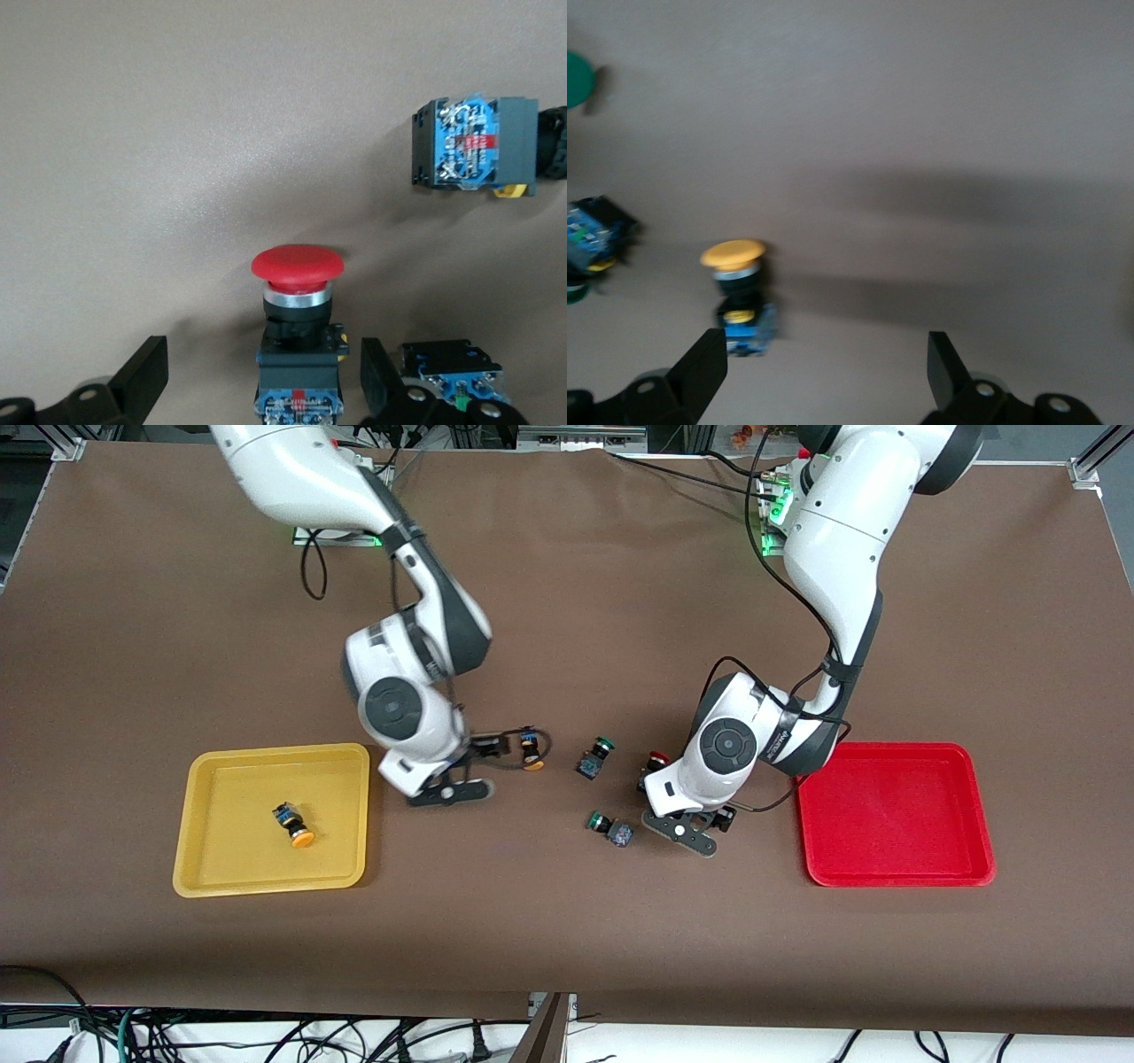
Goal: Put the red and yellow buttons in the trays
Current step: 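Release the yellow button and reach the second yellow button with the right gripper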
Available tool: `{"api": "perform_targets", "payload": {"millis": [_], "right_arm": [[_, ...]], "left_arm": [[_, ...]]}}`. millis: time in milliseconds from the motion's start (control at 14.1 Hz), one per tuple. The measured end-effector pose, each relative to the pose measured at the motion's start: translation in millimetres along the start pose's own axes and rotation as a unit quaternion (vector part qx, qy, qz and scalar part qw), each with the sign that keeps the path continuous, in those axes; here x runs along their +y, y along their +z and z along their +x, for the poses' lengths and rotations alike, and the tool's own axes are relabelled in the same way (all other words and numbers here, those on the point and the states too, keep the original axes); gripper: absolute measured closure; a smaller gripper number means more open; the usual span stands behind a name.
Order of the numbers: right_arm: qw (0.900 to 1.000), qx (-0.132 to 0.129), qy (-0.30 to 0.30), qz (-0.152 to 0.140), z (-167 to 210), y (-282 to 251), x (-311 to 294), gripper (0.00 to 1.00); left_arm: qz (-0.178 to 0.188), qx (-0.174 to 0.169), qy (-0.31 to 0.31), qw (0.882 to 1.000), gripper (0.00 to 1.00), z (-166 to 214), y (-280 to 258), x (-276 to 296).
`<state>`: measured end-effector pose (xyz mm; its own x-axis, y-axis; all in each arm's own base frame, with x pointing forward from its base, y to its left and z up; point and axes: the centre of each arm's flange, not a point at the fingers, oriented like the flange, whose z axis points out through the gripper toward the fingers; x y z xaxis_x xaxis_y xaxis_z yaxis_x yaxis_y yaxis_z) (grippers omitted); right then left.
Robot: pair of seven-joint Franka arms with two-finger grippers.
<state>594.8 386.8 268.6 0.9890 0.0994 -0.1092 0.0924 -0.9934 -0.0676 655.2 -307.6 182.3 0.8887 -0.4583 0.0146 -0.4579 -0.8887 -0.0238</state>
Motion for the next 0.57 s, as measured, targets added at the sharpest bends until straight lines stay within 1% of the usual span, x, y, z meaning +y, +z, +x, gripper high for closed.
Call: {"api": "perform_targets", "payload": {"millis": [71,283,425,567], "right_arm": [[1.0,0.003,0.007,0.0,-7,9,-12,0.0],[1.0,0.009,0.023,-0.001,-19,34,-30,0.0],[0.999,0.016,0.03,0.0,-26,51,-40,0.0],[0.999,0.024,0.033,0.002,-33,64,-45,0.0]], "left_arm": [[0.0,0.0,0.001,1.0,0.09,0,1,0],[0.0,0.0,0.01,1.0,0.42,0,1,0],[0.0,0.001,0.014,1.0,0.6,0,0,0],[0.001,0.004,0.013,1.0,0.6,2,-2,-3]]}}
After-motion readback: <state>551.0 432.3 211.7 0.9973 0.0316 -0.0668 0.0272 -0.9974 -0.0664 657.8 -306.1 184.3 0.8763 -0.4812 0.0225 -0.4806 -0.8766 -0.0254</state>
